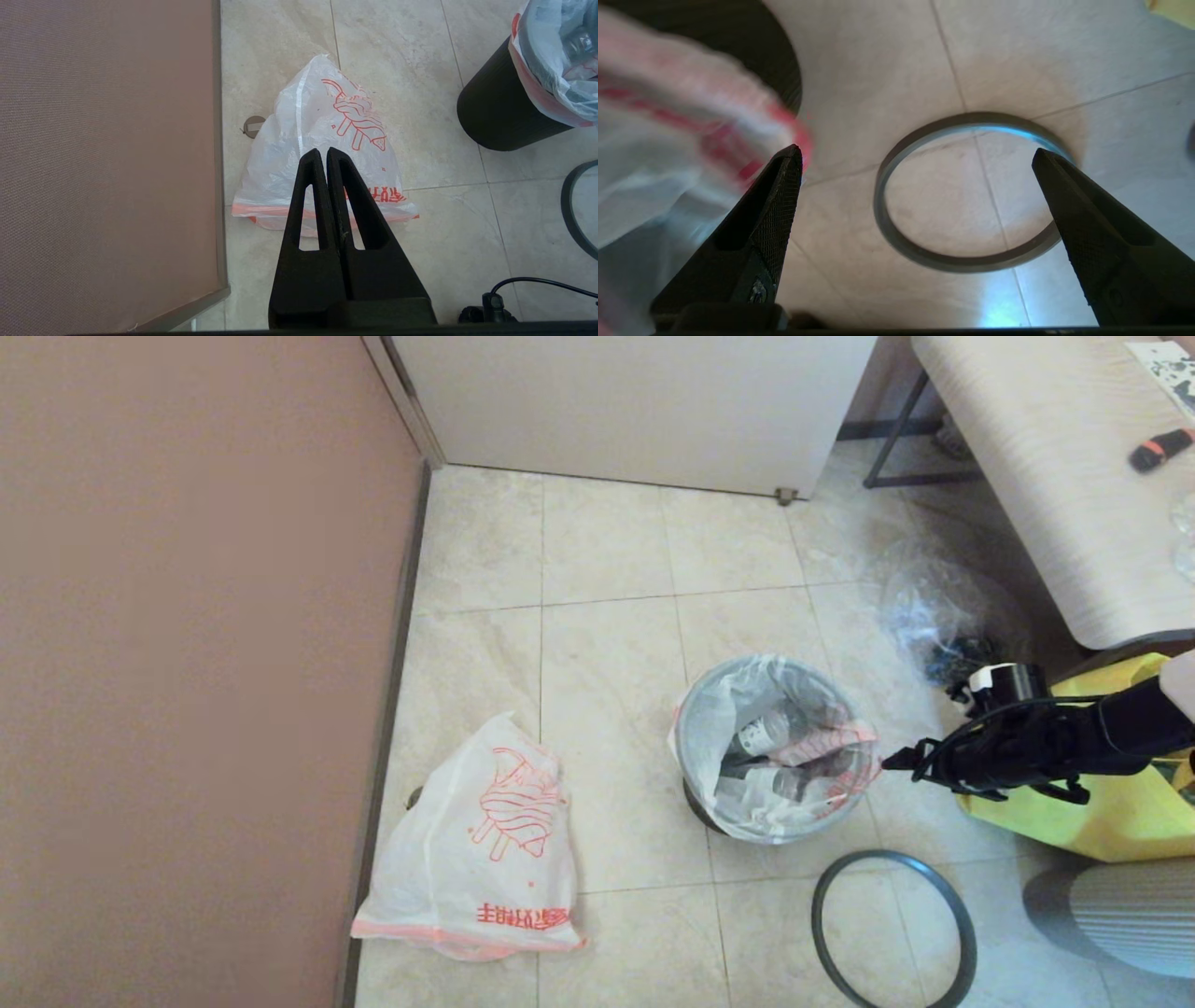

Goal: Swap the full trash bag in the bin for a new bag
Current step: Place the trash bag on the floor

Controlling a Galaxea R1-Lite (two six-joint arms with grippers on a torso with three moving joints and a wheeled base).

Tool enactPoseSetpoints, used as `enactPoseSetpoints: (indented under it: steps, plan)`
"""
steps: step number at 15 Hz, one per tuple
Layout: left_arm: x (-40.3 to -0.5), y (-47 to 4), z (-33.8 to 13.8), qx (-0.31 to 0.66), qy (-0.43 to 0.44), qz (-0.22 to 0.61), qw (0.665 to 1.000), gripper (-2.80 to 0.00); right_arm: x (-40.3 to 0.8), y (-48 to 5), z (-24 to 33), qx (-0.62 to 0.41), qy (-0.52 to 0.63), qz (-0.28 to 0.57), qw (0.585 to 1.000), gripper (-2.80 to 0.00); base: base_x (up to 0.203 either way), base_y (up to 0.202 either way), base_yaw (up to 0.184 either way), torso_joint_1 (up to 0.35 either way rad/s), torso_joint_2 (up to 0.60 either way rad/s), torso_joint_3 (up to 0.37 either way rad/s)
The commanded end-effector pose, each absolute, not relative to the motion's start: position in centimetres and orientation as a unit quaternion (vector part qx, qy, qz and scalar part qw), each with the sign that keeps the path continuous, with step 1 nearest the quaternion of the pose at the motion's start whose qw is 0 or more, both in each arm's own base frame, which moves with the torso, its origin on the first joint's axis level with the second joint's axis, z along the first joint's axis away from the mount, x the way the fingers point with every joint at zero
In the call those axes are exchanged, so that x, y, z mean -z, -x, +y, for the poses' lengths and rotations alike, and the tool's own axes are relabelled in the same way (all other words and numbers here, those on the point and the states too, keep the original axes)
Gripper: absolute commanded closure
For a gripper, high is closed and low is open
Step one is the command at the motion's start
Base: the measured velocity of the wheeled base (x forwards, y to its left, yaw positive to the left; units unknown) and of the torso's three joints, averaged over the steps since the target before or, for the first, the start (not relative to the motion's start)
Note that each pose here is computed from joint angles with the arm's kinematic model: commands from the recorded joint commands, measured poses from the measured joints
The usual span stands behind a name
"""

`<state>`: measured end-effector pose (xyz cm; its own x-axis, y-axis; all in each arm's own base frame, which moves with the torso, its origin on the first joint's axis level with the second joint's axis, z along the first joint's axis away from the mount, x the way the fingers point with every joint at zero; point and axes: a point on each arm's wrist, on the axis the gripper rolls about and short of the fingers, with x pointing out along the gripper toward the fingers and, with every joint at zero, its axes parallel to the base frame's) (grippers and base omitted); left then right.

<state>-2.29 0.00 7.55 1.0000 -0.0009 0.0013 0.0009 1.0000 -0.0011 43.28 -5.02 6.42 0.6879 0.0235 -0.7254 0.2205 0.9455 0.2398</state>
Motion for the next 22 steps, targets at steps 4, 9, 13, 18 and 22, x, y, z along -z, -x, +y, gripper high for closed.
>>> enactPoseSetpoints:
  steps: [4,9,13,18,22]
  plan:
    - [-7.5,2.3,0.0,0.000,0.001,0.000,1.000,0.00,-5.7,-44.5,-5.3,0.061,-0.154,0.386,0.907,-2.80,0.000,0.000,0.000,0.000,0.00,0.000]
    - [-7.5,2.3,0.0,0.000,0.001,0.000,1.000,0.00,-5.4,-45.1,-5.2,0.061,-0.153,0.384,0.908,-2.80,0.000,0.000,0.000,0.000,0.00,0.000]
    - [-7.5,2.3,0.0,0.000,0.001,0.000,1.000,0.00,-5.3,-45.1,-5.0,0.065,-0.167,0.386,0.905,-2.80,0.000,0.000,0.000,0.000,0.00,0.000]
    - [-7.5,2.3,0.0,0.000,0.001,0.000,1.000,0.00,-5.9,-44.9,-4.8,0.063,-0.167,0.383,0.906,-2.80,0.000,0.000,0.000,0.000,0.00,0.000]
    - [-7.5,2.3,0.0,0.001,0.001,0.000,1.000,0.00,-6.2,-44.6,-4.9,0.064,-0.167,0.383,0.907,-2.80,0.000,0.000,0.000,0.000,0.00,0.000]
